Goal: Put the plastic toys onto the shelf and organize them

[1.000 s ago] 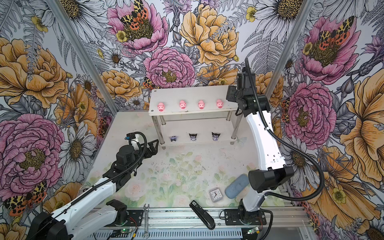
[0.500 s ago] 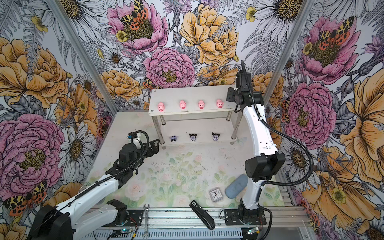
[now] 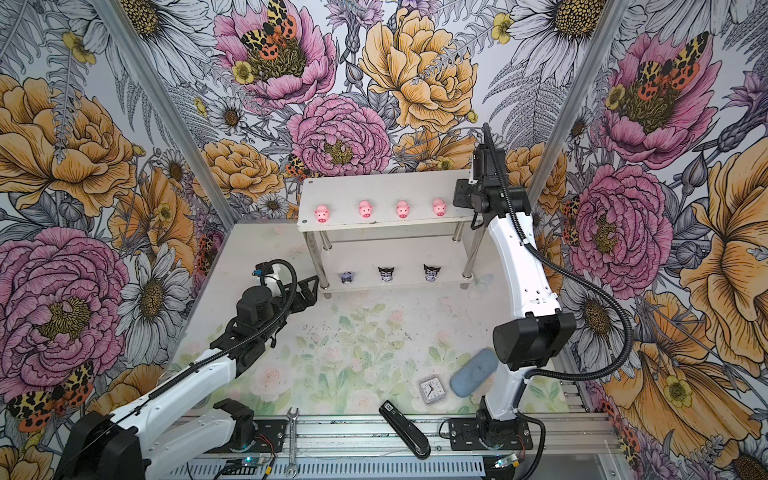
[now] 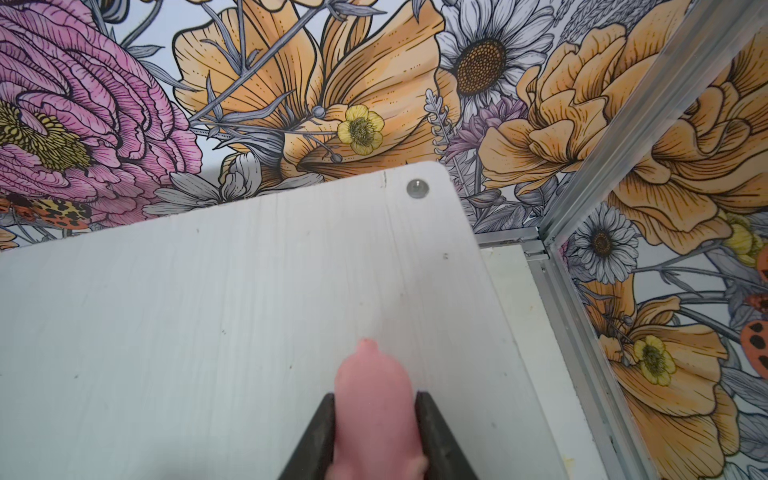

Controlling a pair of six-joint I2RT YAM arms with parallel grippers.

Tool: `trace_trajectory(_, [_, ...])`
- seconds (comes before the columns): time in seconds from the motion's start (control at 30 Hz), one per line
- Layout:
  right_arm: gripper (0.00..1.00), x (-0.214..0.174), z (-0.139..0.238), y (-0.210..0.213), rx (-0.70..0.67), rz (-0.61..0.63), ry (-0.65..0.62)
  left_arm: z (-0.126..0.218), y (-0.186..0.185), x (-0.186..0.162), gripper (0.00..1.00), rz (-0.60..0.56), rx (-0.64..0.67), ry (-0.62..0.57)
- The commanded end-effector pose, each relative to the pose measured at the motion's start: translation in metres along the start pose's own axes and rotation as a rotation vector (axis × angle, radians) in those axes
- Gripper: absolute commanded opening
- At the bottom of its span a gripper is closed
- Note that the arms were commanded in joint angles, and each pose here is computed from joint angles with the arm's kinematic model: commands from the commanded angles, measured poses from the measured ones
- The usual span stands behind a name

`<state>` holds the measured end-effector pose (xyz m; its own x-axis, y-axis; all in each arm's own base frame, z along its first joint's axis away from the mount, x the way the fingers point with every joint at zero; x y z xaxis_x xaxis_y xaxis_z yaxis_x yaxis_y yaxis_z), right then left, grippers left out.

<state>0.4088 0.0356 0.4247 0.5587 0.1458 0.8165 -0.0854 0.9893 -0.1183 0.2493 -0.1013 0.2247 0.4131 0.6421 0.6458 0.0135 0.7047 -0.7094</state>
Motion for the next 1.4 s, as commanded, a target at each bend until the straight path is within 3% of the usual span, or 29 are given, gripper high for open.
trace_trajectory(0.0, [0.31,-0.002,0.030,-0.004,0.005,-0.012,-0.034,0.005,-0.006,0.003,0.99,0.010,-0.026,-0.022])
trace_trajectory(0.27, [0.31,-0.018,0.036,-0.002,0.014,-0.009,0.000,0.008,-0.009,0.000,0.99,0.009,-0.036,-0.013])
trace_trajectory(0.57, [0.32,-0.022,0.019,0.002,0.041,-0.007,0.028,0.009,-0.009,-0.001,0.99,0.007,-0.031,-0.014])
trace_trajectory(0.73, [0.58,-0.022,0.017,0.001,0.025,-0.008,0.032,0.008,-0.010,-0.001,0.99,0.005,-0.027,-0.015])
trace_trajectory(0.83, [0.65,-0.020,0.020,-0.001,0.010,-0.010,0.024,0.008,-0.010,-0.001,0.99,0.004,-0.027,-0.018])
trace_trajectory(1.07, [0.72,-0.014,0.034,-0.004,-0.008,-0.014,-0.012,0.008,-0.011,0.000,0.99,-0.002,-0.028,-0.020])
trace_trajectory(1.37, [0.75,-0.008,0.098,-0.009,-0.028,-0.037,-0.142,0.027,-0.015,0.018,0.99,-0.081,0.009,-0.104])
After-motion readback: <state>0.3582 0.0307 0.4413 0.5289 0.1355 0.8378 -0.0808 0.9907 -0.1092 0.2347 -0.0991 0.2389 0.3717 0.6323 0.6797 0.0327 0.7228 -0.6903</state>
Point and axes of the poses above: each gripper's point midway between its finger pads, its own z axis back along the fingers, its own y axis along the line the jaws close on, x = y × z, the point moved 9 cm from there along z, back along the fingers, and after that the axes turned 15 degrees about z, right-handed, at the moved point
